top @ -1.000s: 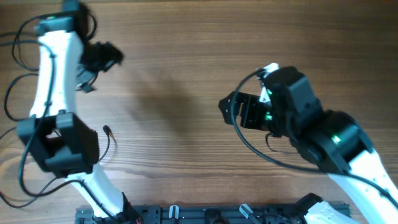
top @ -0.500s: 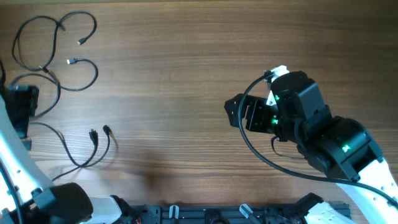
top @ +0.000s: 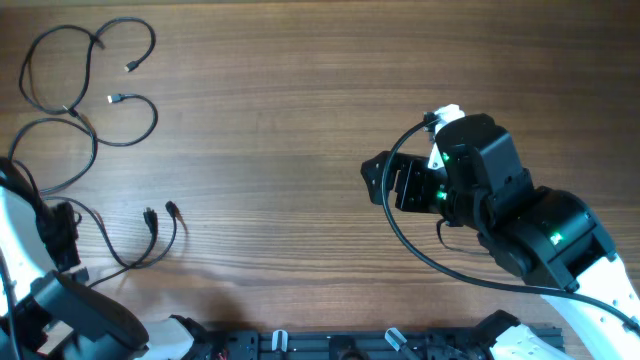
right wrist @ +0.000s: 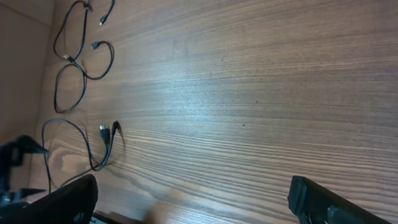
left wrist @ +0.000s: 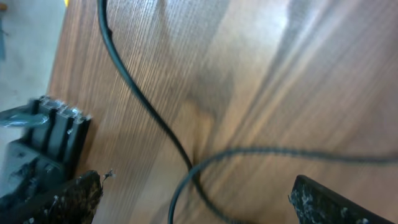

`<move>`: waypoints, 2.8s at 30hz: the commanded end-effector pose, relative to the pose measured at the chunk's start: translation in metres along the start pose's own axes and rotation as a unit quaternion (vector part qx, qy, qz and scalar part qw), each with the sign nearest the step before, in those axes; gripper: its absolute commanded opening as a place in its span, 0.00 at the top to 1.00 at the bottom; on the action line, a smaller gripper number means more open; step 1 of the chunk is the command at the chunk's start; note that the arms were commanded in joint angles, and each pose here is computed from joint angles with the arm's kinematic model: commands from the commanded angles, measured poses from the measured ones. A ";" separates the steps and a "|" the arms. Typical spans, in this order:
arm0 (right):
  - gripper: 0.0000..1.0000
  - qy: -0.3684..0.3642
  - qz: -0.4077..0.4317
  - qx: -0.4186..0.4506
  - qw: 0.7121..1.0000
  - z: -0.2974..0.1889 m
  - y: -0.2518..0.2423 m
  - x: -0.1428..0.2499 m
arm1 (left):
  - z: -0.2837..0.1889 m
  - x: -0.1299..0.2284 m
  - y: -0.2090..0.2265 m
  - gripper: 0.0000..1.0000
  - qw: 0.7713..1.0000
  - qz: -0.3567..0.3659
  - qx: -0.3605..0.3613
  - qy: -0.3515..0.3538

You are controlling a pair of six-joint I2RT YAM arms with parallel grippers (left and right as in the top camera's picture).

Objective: Untangle cables

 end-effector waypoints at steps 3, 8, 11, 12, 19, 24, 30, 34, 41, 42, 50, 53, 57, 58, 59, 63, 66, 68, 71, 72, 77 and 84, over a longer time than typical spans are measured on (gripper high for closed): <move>0.00 -0.005 -0.007 0.010 1.000 0.007 -0.001 -0.004 | 0.041 -0.007 0.020 0.00 0.998 -0.048 -0.022 -0.019; 0.00 0.004 -0.005 0.018 1.000 0.013 -0.002 -0.003 | 0.047 -0.017 0.026 0.00 0.995 -0.085 -0.032 -0.047; 0.00 0.008 -0.005 0.022 1.000 0.016 -0.002 -0.003 | 0.046 -0.025 0.021 0.00 0.993 -0.087 -0.023 -0.074; 0.00 0.008 -0.004 0.023 1.000 0.018 -0.002 -0.003 | 0.046 -0.025 0.021 0.00 0.993 -0.087 -0.023 -0.074; 0.00 0.001 -0.003 0.016 1.000 0.018 0.001 -0.006 | 0.053 -0.022 0.021 0.03 0.994 -0.085 -0.031 -0.067; 0.00 0.006 -0.003 0.012 1.000 0.018 0.001 -0.005 | 0.079 -0.009 0.029 0.06 0.994 -0.077 -0.051 -0.057; 0.00 0.015 -0.003 0.008 1.000 0.018 0.002 -0.002 | 0.083 -0.014 0.019 0.26 0.993 -0.088 -0.023 -0.072; 0.00 0.015 -0.002 0.008 1.000 0.018 0.002 -0.002 | 0.083 -0.015 0.018 0.53 0.993 -0.089 -0.020 -0.073; 0.00 0.017 -0.002 0.010 1.000 0.018 0.001 -0.002 | 0.083 -0.019 0.012 0.60 0.994 -0.077 -0.004 -0.082; 0.00 0.017 -0.002 0.010 1.000 0.018 0.001 -0.002 | 0.082 -0.020 0.009 0.62 0.995 -0.058 0.003 -0.085; 0.00 0.017 -0.002 0.010 1.000 0.018 0.001 -0.001 | 0.080 -0.030 -0.008 0.91 0.990 0.082 0.032 -0.110; 0.00 0.016 -0.002 0.010 1.000 0.018 0.001 -0.002 | 0.078 -0.036 -0.015 0.89 0.983 0.126 0.043 -0.128; 0.00 0.016 -0.002 0.010 1.000 0.018 0.001 -0.002 | 0.074 -0.044 -0.026 0.85 0.971 0.172 0.060 -0.154; 0.00 0.016 -0.002 0.010 1.000 0.018 0.001 -0.002 | 0.073 -0.045 -0.030 0.84 0.966 0.192 0.068 -0.159; 0.00 0.016 -0.002 0.010 1.000 0.018 0.001 -0.002 | 0.072 -0.045 -0.033 0.82 0.961 0.210 0.076 -0.161; 0.00 0.016 -0.002 0.010 1.000 0.018 0.001 -0.002 | 0.070 -0.041 -0.047 0.84 0.948 0.252 0.121 -0.153; 0.00 0.016 -0.002 0.010 1.000 0.018 0.001 -0.002 | 0.068 -0.040 -0.052 0.85 0.942 0.267 0.135 -0.153; 0.00 0.016 -0.002 0.010 1.000 0.018 0.001 -0.002 | 0.067 -0.041 -0.054 0.85 0.930 0.301 0.133 -0.163; 0.00 0.016 -0.002 0.009 1.000 0.018 0.002 -0.002 | 0.064 -0.038 -0.061 0.85 0.915 0.337 0.136 -0.175; 0.00 0.016 -0.002 0.009 1.000 0.018 0.002 -0.002 | 0.062 -0.036 -0.064 0.85 0.905 0.360 0.136 -0.183; 0.00 0.016 -0.002 0.009 1.000 0.018 0.002 -0.002 | 0.052 -0.026 -0.079 0.84 0.865 0.433 0.120 -0.225; 0.00 0.016 -0.002 0.009 1.000 0.018 0.002 -0.002 | 0.036 -0.010 -0.100 0.82 0.809 0.505 0.105 -0.281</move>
Point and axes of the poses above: each gripper's point midway between its finger pads, its own z axis out along the fingers, its own y axis along the line the jaws close on, x = y × z, the point moved 5 cm from there along -z, back along the fingers, and after that the axes turned 7 degrees about z, right-handed, at the moved point
